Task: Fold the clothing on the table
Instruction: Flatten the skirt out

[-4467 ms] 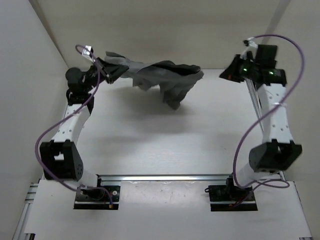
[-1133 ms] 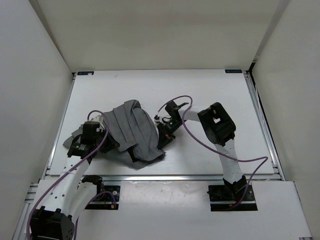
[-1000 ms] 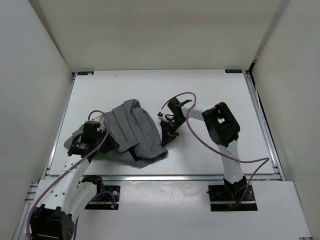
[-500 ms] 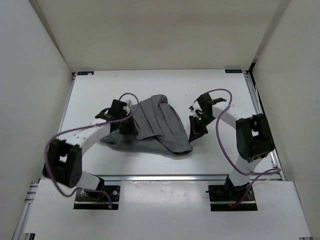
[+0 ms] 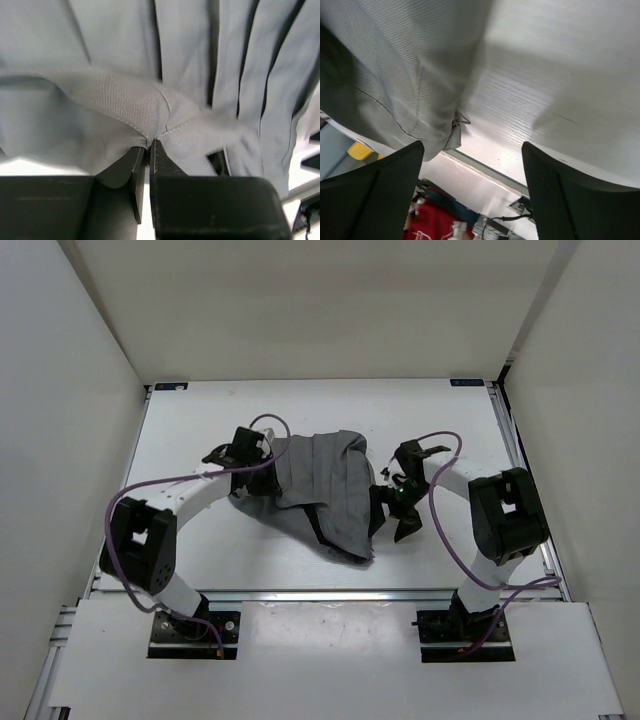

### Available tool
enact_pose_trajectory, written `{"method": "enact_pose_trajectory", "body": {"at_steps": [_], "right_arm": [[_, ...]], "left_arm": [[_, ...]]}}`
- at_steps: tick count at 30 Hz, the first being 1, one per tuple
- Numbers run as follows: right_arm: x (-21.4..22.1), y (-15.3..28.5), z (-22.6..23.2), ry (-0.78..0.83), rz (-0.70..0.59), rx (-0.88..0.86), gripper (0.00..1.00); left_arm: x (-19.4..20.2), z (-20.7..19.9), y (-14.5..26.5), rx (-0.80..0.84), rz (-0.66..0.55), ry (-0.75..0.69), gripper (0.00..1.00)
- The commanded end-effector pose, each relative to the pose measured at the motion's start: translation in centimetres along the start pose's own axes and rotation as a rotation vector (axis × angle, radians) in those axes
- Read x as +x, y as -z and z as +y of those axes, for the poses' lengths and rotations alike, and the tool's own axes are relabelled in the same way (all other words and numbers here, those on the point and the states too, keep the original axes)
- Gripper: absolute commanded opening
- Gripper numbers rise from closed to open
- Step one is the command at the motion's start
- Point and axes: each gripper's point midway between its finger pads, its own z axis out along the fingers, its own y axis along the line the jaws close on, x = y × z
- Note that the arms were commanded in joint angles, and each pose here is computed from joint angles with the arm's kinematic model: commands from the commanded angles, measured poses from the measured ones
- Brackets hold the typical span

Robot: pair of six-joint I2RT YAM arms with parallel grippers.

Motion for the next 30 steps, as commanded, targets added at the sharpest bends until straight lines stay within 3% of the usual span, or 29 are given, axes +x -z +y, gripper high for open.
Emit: {"method": "enact_pose_trajectory", "body": {"at_steps": [1, 5, 10, 14, 16, 21, 22, 23, 24, 26, 30], "right_arm": [[-1.0, 0.9, 0.4, -0.007, -0.043, -0.028, 0.86], [-1.9, 0.1, 1.5, -0.039, -0.072, -0.084, 0.85], [-2.4, -1.4, 3.0, -0.096, -0.082, -0.167, 0.73], [-1.4, -2.9, 2.8, -0.153, -0.064, -0.152, 0.54], [-0.2, -3.5, 2.7, -0.181, -0.046, -0.147, 0.37], [1.8, -4.4, 3.3, -0.211, -0.027, -0.158, 0.37], [2.2, -4.6, 3.4, -0.210, -0.017, -0.158, 0.33], [2.1, -4.7, 3.5, -0.203, -0.023, -0.156, 0.08], [2.0, -4.7, 3.1, -0.226, -0.033, -0.140, 0.00], [0.0, -3.0, 3.1, -0.219, -0.128, -0.135, 0.00], [-5.2, 2.1, 0.1, -0.247, -0.299, -0.016, 0.00]], "left_arm": [[1.9, -1.4, 2.2, 0.062, -0.029, 0.016, 0.00], [4.6, -1.5, 3.1, 0.072, -0.019, 0.058, 0.00], [4.9, -0.5, 4.8, 0.075, -0.044, 0.094, 0.00], [5.0, 0.2, 5.4, 0.060, -0.035, 0.073, 0.00], [4.8, 0.3, 5.7, 0.061, -0.043, 0.076, 0.00], [6.1, 0.5, 5.3, 0.063, -0.011, 0.071, 0.00], [6.0, 0.5, 5.3, 0.070, -0.019, 0.071, 0.00], [6.5, 0.6, 5.1, 0.075, -0.008, 0.070, 0.00], [6.6, 0.4, 5.3, 0.083, -0.006, 0.074, 0.00], [5.7, 1.3, 5.6, 0.080, -0.011, 0.078, 0.00], [0.1, 2.8, 7.9, 0.118, -0.085, 0.100, 0.00]]}}
